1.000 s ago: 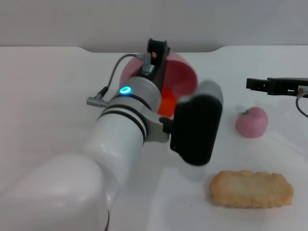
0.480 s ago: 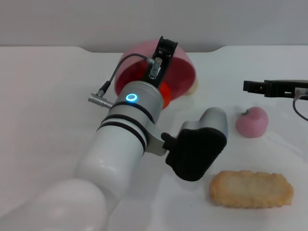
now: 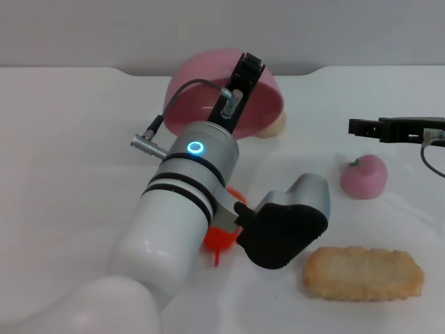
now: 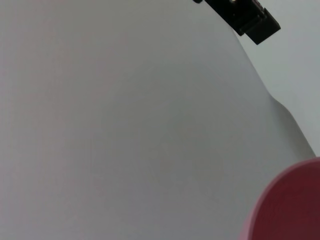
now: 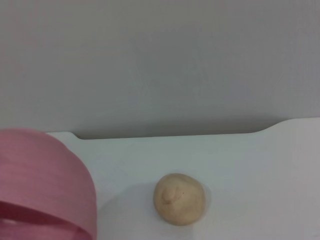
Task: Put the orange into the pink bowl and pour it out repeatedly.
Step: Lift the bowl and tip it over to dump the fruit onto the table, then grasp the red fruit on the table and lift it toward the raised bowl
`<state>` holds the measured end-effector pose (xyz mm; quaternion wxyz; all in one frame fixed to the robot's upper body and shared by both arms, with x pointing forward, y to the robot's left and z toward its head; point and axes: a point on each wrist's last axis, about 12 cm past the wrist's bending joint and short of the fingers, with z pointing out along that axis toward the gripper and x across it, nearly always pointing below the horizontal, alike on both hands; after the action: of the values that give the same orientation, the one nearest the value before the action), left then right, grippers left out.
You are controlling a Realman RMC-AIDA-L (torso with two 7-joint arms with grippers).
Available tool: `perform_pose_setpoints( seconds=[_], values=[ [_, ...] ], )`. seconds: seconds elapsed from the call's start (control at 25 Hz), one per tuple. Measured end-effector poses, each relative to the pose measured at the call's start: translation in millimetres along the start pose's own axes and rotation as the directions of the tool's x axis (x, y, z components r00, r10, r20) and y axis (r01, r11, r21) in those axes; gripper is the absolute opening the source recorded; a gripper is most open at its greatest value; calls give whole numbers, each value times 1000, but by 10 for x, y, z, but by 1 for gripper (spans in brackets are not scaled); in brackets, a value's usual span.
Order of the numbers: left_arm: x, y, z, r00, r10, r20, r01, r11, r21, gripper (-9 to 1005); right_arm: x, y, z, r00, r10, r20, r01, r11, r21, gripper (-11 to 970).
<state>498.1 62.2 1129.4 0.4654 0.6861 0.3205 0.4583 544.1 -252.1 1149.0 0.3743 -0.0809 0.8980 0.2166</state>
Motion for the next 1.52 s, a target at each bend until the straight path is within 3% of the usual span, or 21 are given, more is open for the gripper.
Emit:
perform_pose_setpoints(
  seconds=[0.12,0.2,0.32,0.44,0.56,0.6,0.72,0.8,0.96,1.04,1.28,1.52],
  values=[
    [23,32,18,999,-49,-11,49,999,-14,45,-2,3,1,1000,-1,0,1,1000,-1,622],
    [115,147,81,975,-216,-58,214,976,-43,45,-4,14,5,1000,-4,-1,4,1000,-3,625],
    [298,343,178,874,-465,-142,459,885,-78,45,-9,35,14,1000,-10,-2,10,1000,-8,630],
    [529,466,268,690,-684,-237,690,721,-72,45,-28,59,23,1000,-19,0,19,1000,-15,635],
    [815,491,352,452,-822,-346,866,498,-51,45,-41,107,50,999,-35,0,35,999,-29,639],
    [870,482,363,399,-837,-375,893,447,-46,45,-45,125,63,999,-43,-1,43,999,-33,641],
    [1149,445,396,180,-841,-511,972,231,-37,45,-70,185,108,997,-74,1,73,996,-48,646],
    [1332,395,377,86,-799,-595,990,134,-37,45,-97,280,164,994,-109,15,110,992,-64,649],
    [1578,358,317,-17,-760,-650,994,55,-90,45,-109,385,250,989,-145,22,147,986,-83,655],
    [1773,322,274,-100,-743,-661,987,8,-159,45,-115,432,343,988,-155,24,157,983,-91,658],
    [1962,269,220,-169,-725,-668,975,-25,-219,45,-86,663,681,986,-167,-1,164,973,-161,707],
    [2028,260,219,-167,-723,-671,974,-13,-228,45,-26,940,952,982,-180,-55,161,955,-248,713]
  ],
)
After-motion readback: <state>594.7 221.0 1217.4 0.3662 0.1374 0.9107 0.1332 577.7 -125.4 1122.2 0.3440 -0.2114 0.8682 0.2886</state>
